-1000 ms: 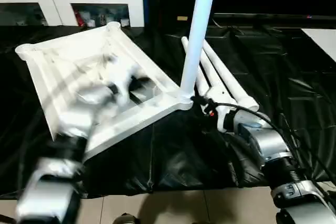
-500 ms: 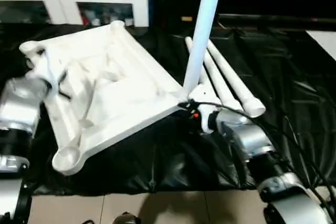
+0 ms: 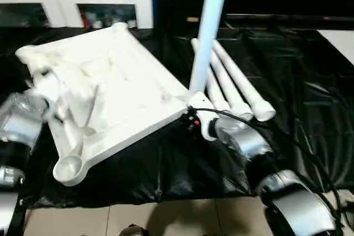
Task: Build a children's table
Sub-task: Rotate table base
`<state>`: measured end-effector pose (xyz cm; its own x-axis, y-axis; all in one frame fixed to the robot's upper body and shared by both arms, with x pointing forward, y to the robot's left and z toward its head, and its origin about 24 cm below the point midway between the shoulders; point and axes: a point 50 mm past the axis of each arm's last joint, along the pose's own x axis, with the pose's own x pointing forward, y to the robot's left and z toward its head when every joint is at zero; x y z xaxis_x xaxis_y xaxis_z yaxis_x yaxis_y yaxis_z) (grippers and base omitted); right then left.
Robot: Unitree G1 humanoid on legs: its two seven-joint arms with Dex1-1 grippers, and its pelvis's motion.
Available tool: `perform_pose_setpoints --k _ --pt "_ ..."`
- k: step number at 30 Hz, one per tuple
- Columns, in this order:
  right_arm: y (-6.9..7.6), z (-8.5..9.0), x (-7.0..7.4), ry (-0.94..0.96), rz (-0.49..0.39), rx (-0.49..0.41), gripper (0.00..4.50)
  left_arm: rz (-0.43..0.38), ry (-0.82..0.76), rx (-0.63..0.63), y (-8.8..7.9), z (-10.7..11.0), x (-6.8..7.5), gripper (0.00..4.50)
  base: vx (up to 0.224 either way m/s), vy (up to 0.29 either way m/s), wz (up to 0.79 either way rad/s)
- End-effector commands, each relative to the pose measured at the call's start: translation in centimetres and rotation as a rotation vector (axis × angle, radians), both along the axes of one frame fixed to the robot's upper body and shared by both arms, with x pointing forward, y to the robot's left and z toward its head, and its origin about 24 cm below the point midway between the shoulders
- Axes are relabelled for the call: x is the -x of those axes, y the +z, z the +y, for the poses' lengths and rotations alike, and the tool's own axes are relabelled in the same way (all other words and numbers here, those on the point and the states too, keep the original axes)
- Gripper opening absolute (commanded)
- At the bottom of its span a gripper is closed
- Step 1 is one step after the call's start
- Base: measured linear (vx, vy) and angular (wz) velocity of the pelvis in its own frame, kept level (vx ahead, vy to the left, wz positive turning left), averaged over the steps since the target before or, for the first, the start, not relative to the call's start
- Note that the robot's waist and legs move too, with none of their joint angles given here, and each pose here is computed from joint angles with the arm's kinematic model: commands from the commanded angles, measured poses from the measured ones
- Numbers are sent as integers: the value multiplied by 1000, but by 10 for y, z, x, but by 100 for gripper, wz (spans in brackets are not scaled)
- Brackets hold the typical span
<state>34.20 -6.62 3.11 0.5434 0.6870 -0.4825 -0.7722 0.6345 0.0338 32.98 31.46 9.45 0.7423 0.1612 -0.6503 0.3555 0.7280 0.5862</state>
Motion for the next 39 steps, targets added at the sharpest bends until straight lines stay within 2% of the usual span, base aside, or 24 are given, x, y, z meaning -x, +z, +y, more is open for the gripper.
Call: perform_pose_setpoints --k 1,4,7,8,9,11,13,16,22,29,37,39 --pt "4 -1 -7 -40 -28 10 184 97 -52 17 -7 -4 7 0 0 0 0" --pt "4 1 -11 -84 -31 6 147 204 -128 64 -13 -12 16 0 0 0 0" --pt "4 5 -13 -110 -34 9 139 247 -178 92 -14 -17 20 0 0 0 0" --pt "4 8 -14 -120 -39 7 124 272 -228 128 -14 -22 22 0 0 0 0" --pt "5 14 -15 -138 -46 -2 104 315 -309 217 -12 -36 28 0 0 0 0" --pt "5 17 -16 -147 -46 -9 103 332 -356 256 -11 -44 31 0 0 0 0" --pt "5 24 -15 -149 -49 -7 75 351 -418 308 -11 -53 35 0 0 0 0" --pt "4 30 -15 -147 -52 -3 64 367 -455 356 -12 -60 39 0 0 0 0" --pt "6 44 -13 -161 -56 -7 4 394 -536 460 -16 -79 42 0 0 0 0" --pt "4 50 -11 -158 -63 10 4 395 -629 561 -17 -106 44 0 0 0 0" --pt "4 53 -11 -158 -64 12 4 395 -667 594 -18 -120 43 0 0 0 0" --pt "4 54 -11 -154 -69 14 4 364 -662 587 -19 -123 38 0 0 0 0"
